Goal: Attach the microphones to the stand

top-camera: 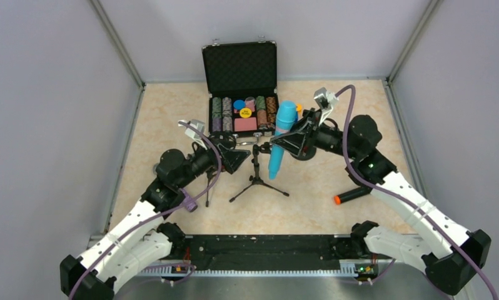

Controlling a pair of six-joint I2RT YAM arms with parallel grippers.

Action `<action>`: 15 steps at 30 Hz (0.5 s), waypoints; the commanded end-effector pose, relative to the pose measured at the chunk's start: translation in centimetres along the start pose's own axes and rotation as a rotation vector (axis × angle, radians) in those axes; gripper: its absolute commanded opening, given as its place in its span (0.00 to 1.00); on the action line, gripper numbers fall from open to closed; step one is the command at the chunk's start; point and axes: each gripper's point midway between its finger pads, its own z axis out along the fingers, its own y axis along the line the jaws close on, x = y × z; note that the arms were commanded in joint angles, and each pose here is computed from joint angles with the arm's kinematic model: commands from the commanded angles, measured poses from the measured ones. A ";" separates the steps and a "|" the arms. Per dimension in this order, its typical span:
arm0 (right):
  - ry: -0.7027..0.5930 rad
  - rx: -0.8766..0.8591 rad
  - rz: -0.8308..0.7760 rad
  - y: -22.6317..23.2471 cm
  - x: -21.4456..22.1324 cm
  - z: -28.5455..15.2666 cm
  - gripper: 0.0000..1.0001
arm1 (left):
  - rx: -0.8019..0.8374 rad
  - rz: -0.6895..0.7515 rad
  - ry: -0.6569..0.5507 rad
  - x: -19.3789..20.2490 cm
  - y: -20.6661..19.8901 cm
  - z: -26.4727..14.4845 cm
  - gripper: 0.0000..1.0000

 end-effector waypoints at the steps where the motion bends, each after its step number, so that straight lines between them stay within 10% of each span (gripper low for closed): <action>1: -0.139 -0.047 -0.084 2.8 -5.0 -1.1 0.00 | 0.067 0.049 -0.050 -3.0 -2.2 0.5 0.96; 15: -0.297 0.107 -0.216 2.3 -8.7 -3.8 0.00 | 0.247 0.316 0.038 -1.4 -3.7 1.5 0.96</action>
